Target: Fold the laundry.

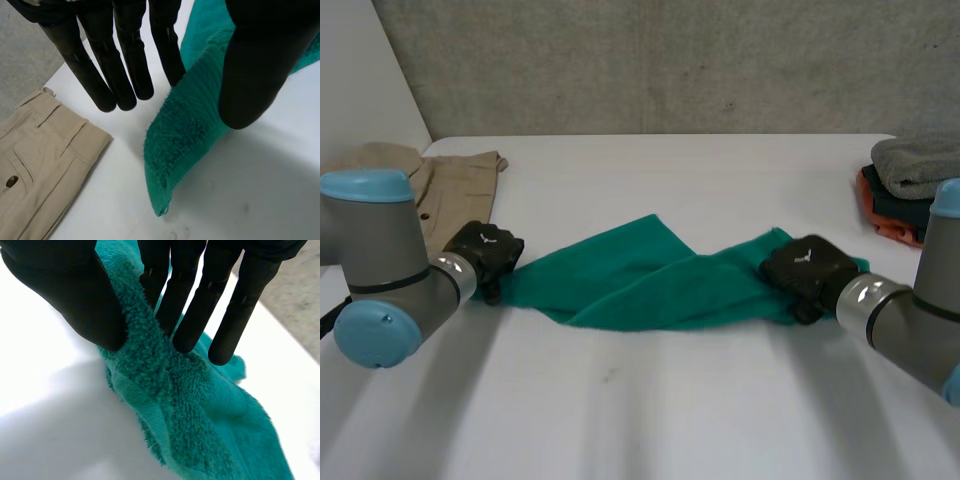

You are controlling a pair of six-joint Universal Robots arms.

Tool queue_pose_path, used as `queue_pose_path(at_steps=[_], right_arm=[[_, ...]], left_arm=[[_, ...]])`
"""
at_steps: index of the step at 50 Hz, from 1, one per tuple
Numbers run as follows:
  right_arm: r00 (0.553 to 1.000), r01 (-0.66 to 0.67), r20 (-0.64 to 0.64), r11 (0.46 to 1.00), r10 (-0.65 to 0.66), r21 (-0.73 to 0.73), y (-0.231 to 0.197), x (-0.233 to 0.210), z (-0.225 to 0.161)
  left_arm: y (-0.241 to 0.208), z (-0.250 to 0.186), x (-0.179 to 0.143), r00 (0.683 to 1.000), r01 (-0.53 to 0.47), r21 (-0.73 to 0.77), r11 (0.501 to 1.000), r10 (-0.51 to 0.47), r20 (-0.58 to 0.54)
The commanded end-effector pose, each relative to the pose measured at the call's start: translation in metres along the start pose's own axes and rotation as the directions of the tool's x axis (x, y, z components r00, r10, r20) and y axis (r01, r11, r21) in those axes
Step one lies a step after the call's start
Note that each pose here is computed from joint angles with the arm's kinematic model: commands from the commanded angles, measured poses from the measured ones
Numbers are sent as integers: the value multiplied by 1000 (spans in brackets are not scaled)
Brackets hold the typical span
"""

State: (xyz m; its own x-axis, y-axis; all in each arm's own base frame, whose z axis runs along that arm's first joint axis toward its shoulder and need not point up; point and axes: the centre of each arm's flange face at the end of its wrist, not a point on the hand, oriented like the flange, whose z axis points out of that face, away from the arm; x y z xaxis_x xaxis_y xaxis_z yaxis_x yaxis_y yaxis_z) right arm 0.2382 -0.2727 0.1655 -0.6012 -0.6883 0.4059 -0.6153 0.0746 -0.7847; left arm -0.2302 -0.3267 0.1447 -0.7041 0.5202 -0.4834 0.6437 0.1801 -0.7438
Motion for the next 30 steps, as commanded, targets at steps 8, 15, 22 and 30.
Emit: queue_pose_path(at_steps=[8, 15, 22, 30], right_arm=[[994, -101, 36, 994, 103, -43, -15, -31, -44], [992, -116, -53, 992, 118, 40, -49, 10, -43], [998, 55, 23, 996, -57, 72, -66, 7, -19], [981, 142, 108, 976, -161, 164, -69, 5, 27]], left_arm=[[-32, 15, -4, 999, -11, 94, 995, 8, 41], [-104, -31, -10, 997, 10, 289, 957, -33, 74], [-170, -97, -13, 994, 4, 500, 866, -59, 95], [-212, -159, -11, 993, -14, 650, 759, -64, 95]])
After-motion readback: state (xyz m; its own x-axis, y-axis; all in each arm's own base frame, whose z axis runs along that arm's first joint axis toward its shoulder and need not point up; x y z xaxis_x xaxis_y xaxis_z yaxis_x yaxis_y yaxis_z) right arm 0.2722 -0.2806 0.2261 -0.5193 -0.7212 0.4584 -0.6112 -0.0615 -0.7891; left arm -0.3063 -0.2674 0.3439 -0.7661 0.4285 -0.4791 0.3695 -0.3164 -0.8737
